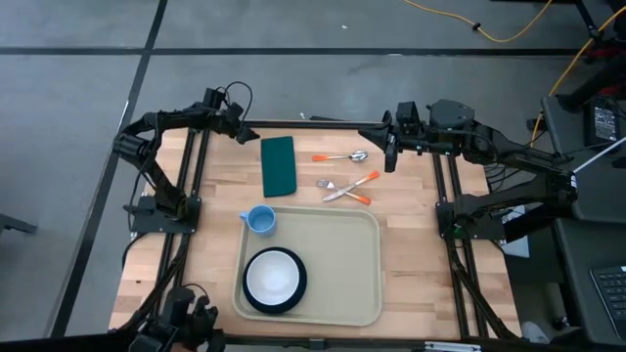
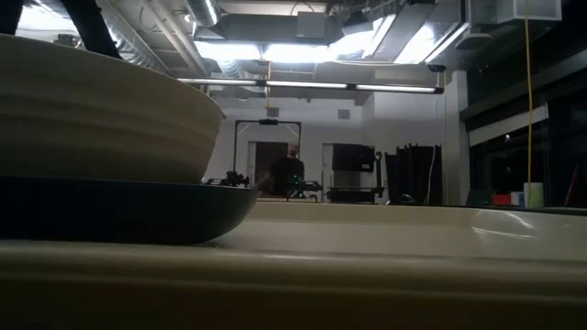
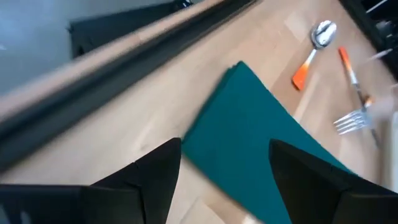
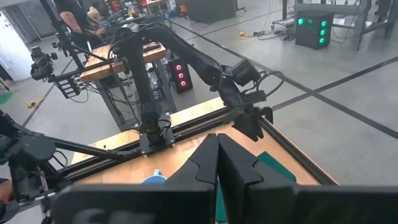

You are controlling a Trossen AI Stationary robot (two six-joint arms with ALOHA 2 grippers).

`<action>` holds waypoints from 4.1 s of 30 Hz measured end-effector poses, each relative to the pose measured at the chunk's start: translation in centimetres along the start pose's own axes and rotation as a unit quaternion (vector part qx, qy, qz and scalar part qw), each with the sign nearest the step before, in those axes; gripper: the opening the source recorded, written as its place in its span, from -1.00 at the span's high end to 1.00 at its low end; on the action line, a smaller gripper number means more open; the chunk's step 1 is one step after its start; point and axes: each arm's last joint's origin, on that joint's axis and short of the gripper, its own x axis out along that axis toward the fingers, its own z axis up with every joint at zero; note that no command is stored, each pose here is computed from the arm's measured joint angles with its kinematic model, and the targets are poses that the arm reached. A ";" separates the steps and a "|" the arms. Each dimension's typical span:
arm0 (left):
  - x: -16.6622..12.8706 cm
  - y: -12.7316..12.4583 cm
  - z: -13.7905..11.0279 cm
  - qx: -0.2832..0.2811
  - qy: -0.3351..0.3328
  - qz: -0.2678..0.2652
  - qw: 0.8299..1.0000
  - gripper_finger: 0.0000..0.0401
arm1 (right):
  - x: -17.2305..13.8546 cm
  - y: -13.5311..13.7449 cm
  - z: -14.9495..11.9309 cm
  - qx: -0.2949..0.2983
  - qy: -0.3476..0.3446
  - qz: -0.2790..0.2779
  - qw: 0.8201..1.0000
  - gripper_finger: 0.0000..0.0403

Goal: Set up tray
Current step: Put the green napkin on the gray tray to the right of the green plate

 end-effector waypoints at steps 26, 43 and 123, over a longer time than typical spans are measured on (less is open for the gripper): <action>3.3 -1.5 2.9 0.025 0.086 0.132 0.987 -0.18 | 0.0 0.0 0.0 0.001 0.001 0.000 1.000 0.95; 4.9 -1.6 3.6 0.016 0.179 0.101 0.979 -0.18 | 0.0 0.0 0.0 0.000 0.002 0.000 1.000 0.95; 5.1 -3.2 2.7 0.026 0.216 0.008 0.976 0.98 | 0.0 0.0 0.0 -0.023 0.000 0.000 1.000 0.95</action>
